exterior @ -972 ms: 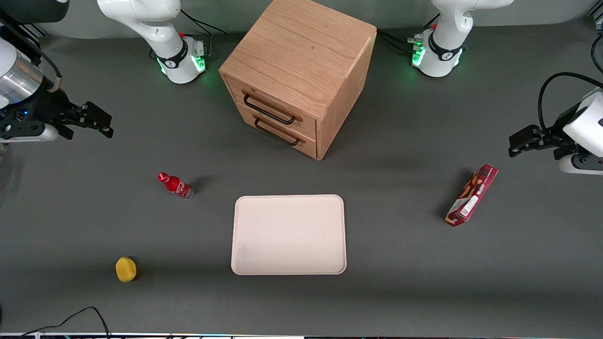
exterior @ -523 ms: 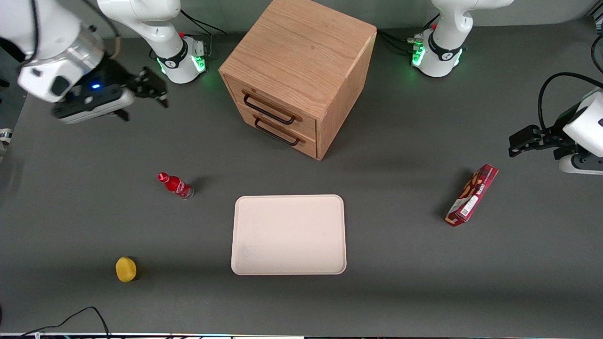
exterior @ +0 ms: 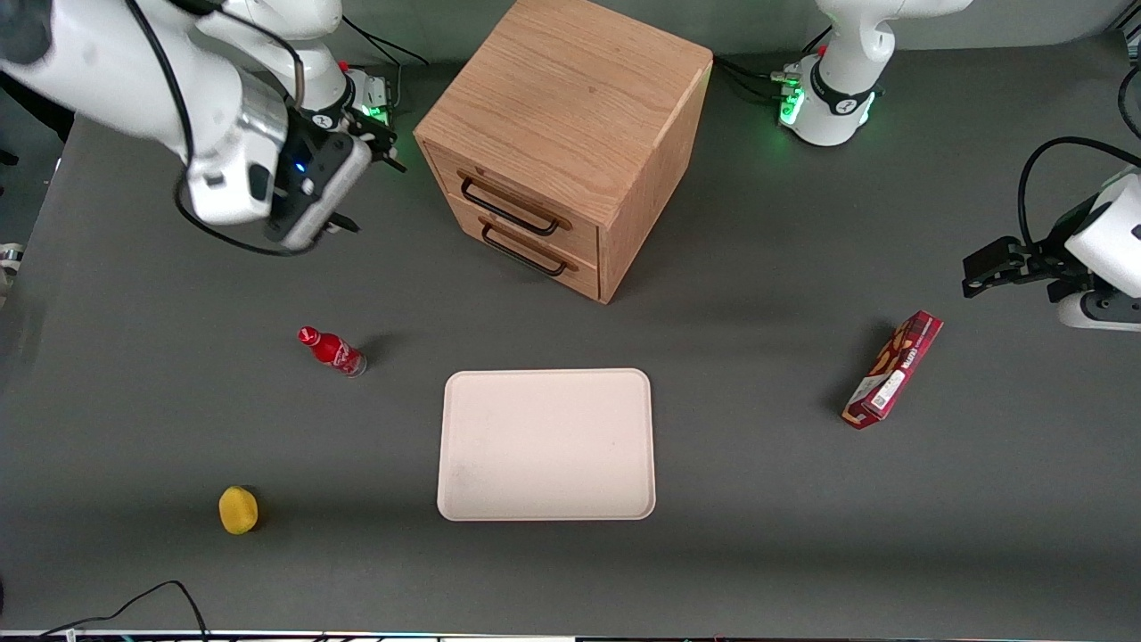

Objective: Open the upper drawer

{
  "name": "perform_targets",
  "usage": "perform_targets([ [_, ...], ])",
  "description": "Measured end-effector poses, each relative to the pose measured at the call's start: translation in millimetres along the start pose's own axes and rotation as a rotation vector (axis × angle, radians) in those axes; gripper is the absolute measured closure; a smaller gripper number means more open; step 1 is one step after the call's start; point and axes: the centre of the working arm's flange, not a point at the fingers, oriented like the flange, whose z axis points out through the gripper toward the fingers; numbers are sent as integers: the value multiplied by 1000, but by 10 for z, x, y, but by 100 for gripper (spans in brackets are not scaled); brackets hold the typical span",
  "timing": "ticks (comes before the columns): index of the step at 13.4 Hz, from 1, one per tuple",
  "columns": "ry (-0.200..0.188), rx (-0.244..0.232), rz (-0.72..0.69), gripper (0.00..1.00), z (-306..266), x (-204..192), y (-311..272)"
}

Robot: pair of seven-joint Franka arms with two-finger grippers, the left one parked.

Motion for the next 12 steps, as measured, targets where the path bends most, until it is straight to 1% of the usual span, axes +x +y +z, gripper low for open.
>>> perform_targets([
  [1,-21,39,-21,0,165,79,17],
  [3,-78,96,-53,0,523,229,-37],
  [5,-128,137,-69,0,835,305,-72],
  [6,-145,149,-66,0,957,308,-50],
  [7,-151,153,-57,0,1058,301,-11],
  [12,-143,144,-30,0,1549,274,69],
])
